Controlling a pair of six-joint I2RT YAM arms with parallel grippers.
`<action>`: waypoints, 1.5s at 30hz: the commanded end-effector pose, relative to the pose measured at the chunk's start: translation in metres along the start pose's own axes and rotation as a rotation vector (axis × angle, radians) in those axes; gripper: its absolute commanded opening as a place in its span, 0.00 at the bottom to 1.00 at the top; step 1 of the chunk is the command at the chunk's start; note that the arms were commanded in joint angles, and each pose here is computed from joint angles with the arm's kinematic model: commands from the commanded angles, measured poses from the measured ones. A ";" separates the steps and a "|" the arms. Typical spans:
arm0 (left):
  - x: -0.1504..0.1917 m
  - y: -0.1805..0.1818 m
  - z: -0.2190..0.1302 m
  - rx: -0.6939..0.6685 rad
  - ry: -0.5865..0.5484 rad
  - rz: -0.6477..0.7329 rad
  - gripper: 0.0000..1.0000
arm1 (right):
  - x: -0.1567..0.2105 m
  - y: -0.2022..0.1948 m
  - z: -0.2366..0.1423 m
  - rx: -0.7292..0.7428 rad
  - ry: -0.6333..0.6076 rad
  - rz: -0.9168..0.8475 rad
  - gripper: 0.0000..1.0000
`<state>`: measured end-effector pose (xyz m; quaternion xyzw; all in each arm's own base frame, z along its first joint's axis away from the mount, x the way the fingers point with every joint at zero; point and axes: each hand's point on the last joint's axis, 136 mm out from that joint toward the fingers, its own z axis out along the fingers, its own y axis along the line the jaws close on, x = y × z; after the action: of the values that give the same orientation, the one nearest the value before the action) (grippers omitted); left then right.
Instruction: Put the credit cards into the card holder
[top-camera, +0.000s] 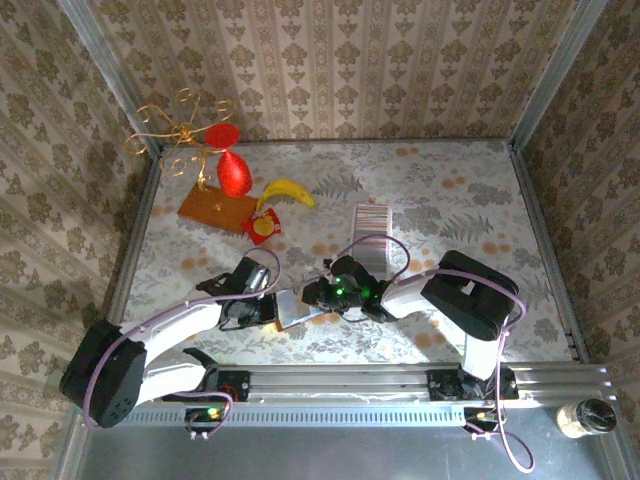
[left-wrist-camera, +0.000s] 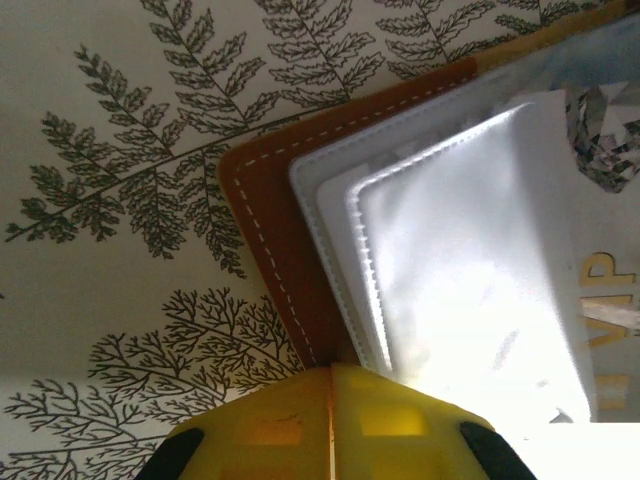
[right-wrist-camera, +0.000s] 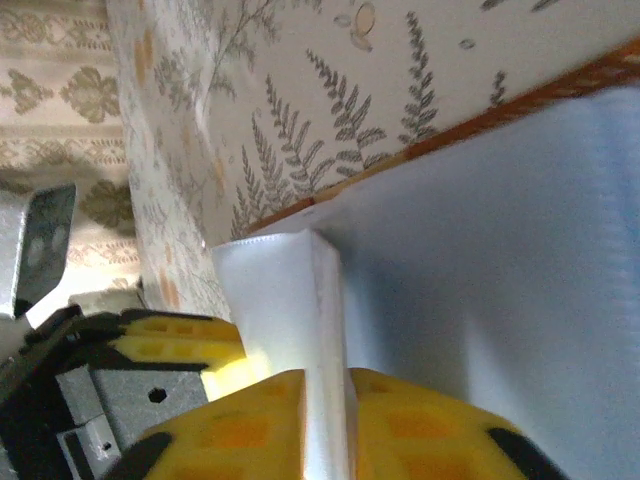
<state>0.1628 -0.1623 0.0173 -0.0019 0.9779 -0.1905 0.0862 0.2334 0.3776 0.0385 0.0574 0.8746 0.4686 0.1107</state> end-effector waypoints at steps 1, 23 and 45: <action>0.013 0.017 0.006 -0.063 0.031 -0.009 0.09 | 0.009 -0.015 -0.001 0.106 0.041 -0.029 0.25; 0.001 0.006 -0.012 0.017 -0.048 -0.045 0.22 | -0.001 -0.025 -0.009 0.308 0.058 -0.166 0.25; -0.015 0.010 0.015 0.029 -0.047 -0.117 0.13 | 0.010 -0.002 0.013 0.283 0.123 -0.251 0.09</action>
<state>0.1832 -0.1604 0.0148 -0.0586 0.9683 -0.2180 0.1073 0.2307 0.3853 0.0323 -0.0524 0.9345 0.3334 0.1131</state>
